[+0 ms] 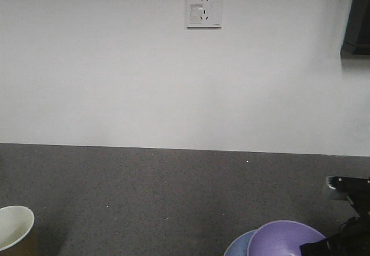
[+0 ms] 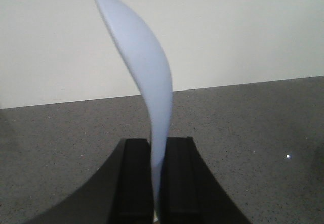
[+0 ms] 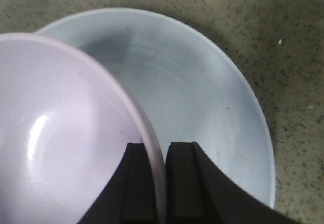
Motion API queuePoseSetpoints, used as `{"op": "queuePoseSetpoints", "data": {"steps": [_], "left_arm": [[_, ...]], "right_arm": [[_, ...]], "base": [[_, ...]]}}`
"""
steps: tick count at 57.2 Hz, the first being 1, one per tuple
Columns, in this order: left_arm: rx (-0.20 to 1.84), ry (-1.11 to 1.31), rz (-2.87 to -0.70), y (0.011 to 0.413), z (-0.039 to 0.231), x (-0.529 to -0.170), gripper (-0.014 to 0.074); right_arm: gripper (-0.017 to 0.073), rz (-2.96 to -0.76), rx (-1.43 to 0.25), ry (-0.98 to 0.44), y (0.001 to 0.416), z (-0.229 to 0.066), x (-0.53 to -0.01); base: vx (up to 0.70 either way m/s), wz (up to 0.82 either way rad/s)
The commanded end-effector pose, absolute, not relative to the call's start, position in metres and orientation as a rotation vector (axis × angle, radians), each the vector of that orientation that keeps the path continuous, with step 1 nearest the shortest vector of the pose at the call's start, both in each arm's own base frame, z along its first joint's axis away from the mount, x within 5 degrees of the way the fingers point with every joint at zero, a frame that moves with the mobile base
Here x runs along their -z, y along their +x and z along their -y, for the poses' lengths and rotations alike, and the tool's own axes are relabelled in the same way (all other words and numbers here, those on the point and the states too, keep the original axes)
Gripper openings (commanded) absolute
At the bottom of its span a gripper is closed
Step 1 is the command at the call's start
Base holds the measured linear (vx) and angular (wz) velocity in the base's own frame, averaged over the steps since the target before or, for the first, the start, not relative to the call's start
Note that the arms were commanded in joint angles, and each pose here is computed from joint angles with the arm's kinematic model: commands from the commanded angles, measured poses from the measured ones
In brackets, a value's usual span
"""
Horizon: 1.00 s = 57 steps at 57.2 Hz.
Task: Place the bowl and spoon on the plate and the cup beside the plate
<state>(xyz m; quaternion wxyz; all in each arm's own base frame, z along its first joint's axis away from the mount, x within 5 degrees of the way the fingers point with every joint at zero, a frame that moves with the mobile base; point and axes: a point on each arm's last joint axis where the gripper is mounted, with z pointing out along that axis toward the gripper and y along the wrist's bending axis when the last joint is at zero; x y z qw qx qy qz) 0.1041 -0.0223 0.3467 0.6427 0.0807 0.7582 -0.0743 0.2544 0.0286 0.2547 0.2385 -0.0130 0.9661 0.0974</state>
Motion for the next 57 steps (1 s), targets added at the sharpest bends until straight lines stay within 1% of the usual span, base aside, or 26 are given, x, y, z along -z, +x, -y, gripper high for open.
{"op": "queuePoseSetpoints", "data": {"steps": [1, 10, 16, 25, 37, 42, 49, 57], "left_arm": [[0.183, 0.152, -1.625, 0.104, 0.022, -0.363, -0.0006], [0.184, 0.152, -1.627, 0.104, 0.022, -0.363, -0.0006], [0.184, 0.153, -1.629, 0.104, 0.022, -0.363, -0.0006], [0.184, 0.153, -1.63, 0.104, 0.022, -0.363, -0.0006], [0.184, 0.153, -1.629, 0.104, 0.022, -0.363, -0.0006], [0.184, 0.153, -1.631, 0.104, 0.022, -0.363, -0.0006], [0.185, 0.155, -1.64, 0.104, 0.022, -0.362, -0.0006], [0.186, 0.158, -1.649, 0.104, 0.022, -0.361, -0.0006]], "right_arm": [[-0.0004, -2.554, -0.26, -0.031, 0.268, -0.029, -0.264], [0.0014, -2.59, -0.26, -0.041, 0.273, -0.029, -0.253], [0.0053, -2.588, -0.252, -0.074, 0.275, -0.03, -0.252], [0.0174, -2.571, -0.255, -0.068, 0.276, -0.03, -0.252], [0.0431, -2.565, -0.254, -0.067, 0.277, -0.03, -0.253], [0.0513, -2.566, -0.254, -0.068, 0.276, -0.03, -0.253], [0.0578, -2.564, -0.249, -0.077, 0.274, -0.029, -0.256], [0.0584, -2.527, -0.223, -0.1, 0.269, -0.028, -0.266]], "base": [[0.0, 0.0], [0.0, 0.0], [0.0, 0.0], [0.0, 0.0], [0.0, 0.0], [0.0, 0.0], [0.0, 0.0], [0.0, 0.0]]}}
